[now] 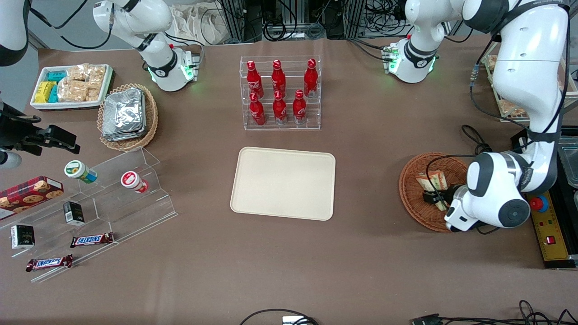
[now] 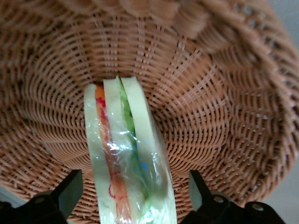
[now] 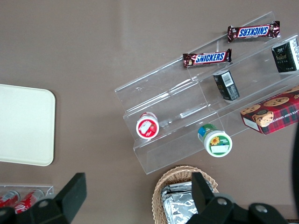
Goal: Place sandwich from basket to tray
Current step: 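Close the left gripper on the sandwich and lift it up, then carry the held sandwich with the left gripper over the cream tray, then lower the sandwich onto the tray and open the left gripper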
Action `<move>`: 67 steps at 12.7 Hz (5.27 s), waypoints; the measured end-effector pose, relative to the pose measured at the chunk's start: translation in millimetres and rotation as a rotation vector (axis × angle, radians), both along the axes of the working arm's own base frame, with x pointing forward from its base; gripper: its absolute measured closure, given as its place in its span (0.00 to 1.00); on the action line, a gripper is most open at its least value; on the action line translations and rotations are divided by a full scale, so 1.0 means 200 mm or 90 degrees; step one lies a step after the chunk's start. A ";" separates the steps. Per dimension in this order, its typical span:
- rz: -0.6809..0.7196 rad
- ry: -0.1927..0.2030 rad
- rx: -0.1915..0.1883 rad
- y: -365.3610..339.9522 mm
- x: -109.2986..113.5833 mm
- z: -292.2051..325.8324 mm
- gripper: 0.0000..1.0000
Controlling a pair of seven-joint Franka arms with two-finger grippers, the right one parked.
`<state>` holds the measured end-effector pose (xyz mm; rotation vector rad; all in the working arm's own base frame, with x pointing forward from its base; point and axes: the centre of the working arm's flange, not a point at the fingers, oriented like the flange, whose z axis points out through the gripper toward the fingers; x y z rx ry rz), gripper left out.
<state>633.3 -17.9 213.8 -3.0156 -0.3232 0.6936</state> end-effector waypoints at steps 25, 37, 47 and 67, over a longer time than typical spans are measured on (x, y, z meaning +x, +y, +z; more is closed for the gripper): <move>-0.218 -0.187 -0.117 -1.00 -0.21 1.20 0.80; -0.263 -0.134 -0.120 -1.82 -0.44 0.45 0.83; -0.276 -0.124 -0.083 -2.02 -0.57 0.00 0.83; -0.176 -0.212 0.035 -1.11 -0.26 1.40 0.00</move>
